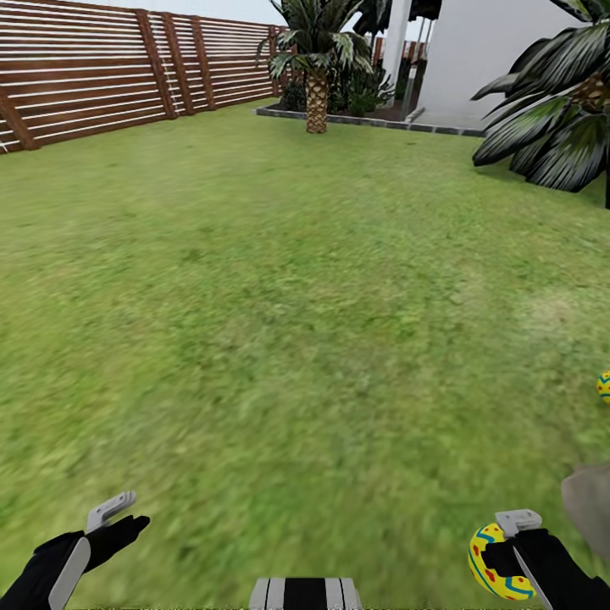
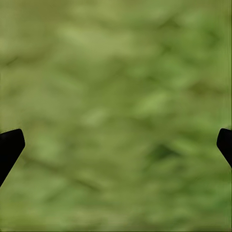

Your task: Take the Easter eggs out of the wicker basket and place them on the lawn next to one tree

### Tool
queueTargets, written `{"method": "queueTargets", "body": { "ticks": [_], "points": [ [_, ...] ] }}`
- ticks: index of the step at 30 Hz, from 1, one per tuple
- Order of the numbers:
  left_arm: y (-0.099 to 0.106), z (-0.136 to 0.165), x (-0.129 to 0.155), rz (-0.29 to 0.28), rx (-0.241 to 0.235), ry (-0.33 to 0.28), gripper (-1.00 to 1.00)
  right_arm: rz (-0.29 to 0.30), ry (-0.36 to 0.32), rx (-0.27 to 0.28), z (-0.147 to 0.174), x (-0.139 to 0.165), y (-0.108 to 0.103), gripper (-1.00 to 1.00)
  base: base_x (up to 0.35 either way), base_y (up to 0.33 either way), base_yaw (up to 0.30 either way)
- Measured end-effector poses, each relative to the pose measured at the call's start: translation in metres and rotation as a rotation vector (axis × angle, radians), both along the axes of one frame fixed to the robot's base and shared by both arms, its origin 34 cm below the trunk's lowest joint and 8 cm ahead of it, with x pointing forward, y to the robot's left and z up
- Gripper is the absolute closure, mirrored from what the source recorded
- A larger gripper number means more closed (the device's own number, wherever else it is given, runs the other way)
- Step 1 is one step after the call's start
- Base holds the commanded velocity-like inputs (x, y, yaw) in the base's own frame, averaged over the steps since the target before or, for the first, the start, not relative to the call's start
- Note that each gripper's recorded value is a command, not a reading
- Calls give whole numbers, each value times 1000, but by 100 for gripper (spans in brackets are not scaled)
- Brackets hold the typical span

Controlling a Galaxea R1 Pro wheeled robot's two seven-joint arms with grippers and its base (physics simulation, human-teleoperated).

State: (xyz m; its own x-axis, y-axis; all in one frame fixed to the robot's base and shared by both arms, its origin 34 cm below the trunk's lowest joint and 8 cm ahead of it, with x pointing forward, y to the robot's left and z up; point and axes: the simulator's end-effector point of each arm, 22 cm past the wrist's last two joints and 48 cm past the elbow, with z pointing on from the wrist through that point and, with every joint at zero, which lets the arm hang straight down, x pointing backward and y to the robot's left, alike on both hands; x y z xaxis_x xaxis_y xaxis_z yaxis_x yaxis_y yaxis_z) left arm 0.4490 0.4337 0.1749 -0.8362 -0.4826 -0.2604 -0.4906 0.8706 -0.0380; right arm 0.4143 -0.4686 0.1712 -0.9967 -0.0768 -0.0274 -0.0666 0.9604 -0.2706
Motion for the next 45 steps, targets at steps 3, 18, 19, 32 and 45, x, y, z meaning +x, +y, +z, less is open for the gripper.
{"method": "queueTargets", "body": {
  "ticks": [3, 18, 19, 32, 45],
  "points": [
    [0, -5, -4, 0, 0, 12, -100, 0, 12, 0, -4, -4, 0, 100, 0, 0, 0],
    [0, -28, -25, 0, -1, 74, -100, 6, 74, -3, -25, -25, 0, 100, 0, 0, 0],
    [0, -29, -26, 0, -1, 79, -100, 7, 78, -4, -27, -26, -1, 100, 0, 0, 0],
    [-1, -49, -46, 0, -2, 132, -100, 6, 133, -3, -44, -46, 0, 100, 0, 0, 0],
    [-1, -56, -53, 0, -2, 152, -100, 7, 152, -3, -50, -53, 0, 100, 0, 0, 0]
  ]
}}
